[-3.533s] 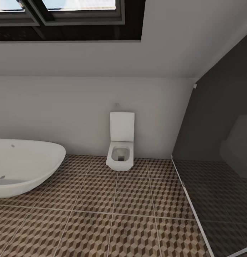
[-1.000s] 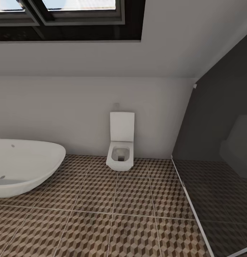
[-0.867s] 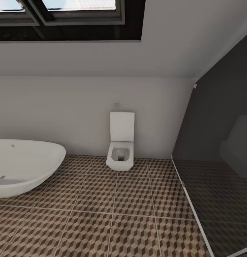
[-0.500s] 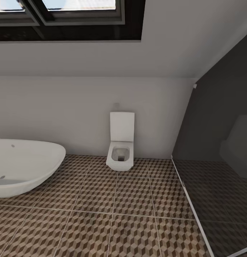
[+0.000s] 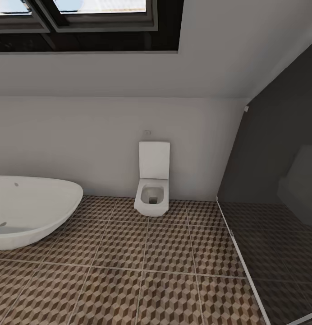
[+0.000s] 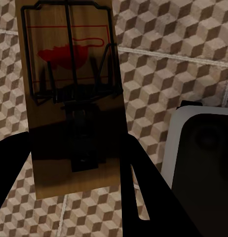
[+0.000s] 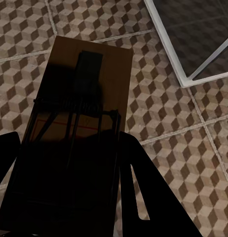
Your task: Take the four mousetraps from the cabinet in the bathroom and place them on the bathroom floor. Make sure all four end up on the same floor surface, and ensure that at least two of them are either under or directly next to the same bathroom sink.
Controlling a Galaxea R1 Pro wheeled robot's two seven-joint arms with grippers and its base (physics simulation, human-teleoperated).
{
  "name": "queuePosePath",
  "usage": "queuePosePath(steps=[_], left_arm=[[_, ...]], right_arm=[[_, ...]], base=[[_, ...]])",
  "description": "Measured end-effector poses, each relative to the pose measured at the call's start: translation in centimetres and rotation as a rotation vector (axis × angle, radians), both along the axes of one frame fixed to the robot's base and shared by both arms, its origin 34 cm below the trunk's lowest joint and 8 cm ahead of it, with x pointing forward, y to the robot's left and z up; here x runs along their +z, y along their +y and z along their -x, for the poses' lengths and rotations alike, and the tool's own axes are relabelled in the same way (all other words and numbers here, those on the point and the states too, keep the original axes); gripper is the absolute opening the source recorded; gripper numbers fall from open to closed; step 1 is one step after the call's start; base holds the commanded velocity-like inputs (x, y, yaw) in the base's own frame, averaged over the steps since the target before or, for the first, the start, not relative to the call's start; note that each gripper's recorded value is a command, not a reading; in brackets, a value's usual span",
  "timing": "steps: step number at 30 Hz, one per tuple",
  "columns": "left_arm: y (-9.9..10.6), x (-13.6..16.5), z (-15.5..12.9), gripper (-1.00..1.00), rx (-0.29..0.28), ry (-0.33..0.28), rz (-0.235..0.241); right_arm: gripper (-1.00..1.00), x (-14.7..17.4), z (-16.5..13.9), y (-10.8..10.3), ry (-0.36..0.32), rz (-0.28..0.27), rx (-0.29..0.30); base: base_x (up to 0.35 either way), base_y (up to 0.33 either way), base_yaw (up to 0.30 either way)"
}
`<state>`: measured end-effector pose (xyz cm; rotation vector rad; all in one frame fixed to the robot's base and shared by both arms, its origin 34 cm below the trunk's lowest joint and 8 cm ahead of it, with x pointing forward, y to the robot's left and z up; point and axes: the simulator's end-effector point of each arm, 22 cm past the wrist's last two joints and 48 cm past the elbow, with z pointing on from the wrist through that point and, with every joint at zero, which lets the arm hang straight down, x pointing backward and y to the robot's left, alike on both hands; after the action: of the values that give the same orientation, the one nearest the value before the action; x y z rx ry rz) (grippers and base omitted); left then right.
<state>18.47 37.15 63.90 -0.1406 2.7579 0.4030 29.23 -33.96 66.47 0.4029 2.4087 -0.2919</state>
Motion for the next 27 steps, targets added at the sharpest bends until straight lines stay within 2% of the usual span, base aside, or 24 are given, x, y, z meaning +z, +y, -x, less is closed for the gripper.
queuePosePath(steps=[27], left_arm=[[0.00, 0.00, 0.00, -1.00, 0.000, 0.000, 0.000]], right_arm=[[-1.00, 0.00, -0.01, 0.01, 0.000, 0.000, 0.000]], base=[[0.000, 0.000, 0.000]])
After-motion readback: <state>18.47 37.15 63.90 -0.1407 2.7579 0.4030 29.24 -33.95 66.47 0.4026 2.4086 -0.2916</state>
